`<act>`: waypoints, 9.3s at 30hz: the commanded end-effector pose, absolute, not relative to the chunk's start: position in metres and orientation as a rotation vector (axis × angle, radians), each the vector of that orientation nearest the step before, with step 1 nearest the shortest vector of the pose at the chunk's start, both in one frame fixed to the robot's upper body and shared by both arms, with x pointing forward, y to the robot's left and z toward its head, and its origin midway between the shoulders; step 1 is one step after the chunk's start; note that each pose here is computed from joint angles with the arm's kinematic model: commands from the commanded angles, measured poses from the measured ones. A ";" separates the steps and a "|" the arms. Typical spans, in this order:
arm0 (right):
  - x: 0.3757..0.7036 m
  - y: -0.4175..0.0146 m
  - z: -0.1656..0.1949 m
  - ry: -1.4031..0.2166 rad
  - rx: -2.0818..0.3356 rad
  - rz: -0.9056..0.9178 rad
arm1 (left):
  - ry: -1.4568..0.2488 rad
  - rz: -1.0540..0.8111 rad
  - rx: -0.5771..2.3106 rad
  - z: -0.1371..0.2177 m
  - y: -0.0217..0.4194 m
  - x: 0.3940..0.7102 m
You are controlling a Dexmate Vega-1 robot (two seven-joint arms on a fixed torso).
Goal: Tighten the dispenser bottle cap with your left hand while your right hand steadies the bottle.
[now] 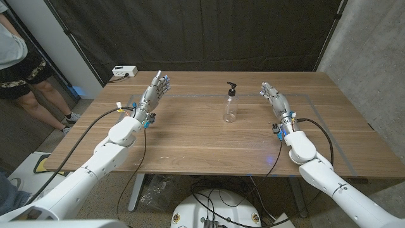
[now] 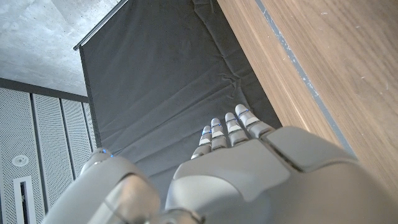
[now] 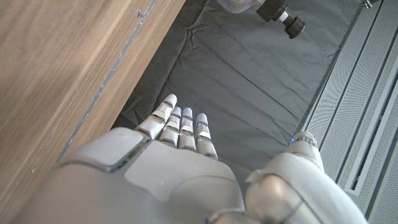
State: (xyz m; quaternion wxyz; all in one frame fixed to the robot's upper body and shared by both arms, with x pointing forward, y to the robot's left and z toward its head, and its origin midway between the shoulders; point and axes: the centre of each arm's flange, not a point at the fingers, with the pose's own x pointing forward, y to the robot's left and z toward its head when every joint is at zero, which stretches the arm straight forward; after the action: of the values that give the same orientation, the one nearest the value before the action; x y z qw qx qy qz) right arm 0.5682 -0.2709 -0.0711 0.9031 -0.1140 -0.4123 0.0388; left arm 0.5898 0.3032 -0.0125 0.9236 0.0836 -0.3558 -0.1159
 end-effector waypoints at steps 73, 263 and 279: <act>0.607 -0.189 -0.078 -0.802 -0.900 0.084 | -0.722 -0.296 0.176 -0.027 0.295 0.583; 0.608 -0.177 -0.121 -0.861 -0.912 -0.027 | -0.692 -0.543 0.938 0.021 0.170 0.531; 0.609 -0.176 -0.121 -0.866 -0.911 -0.021 | -0.606 -0.644 0.980 0.028 0.159 0.545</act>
State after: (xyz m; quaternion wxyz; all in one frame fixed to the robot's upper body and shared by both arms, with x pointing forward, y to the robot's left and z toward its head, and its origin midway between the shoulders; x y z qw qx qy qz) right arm 0.6089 -0.1770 -0.1207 0.8089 -0.4269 -0.4041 -0.0126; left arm 0.5352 0.1665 0.0259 0.7956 0.4471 -0.3176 -0.2573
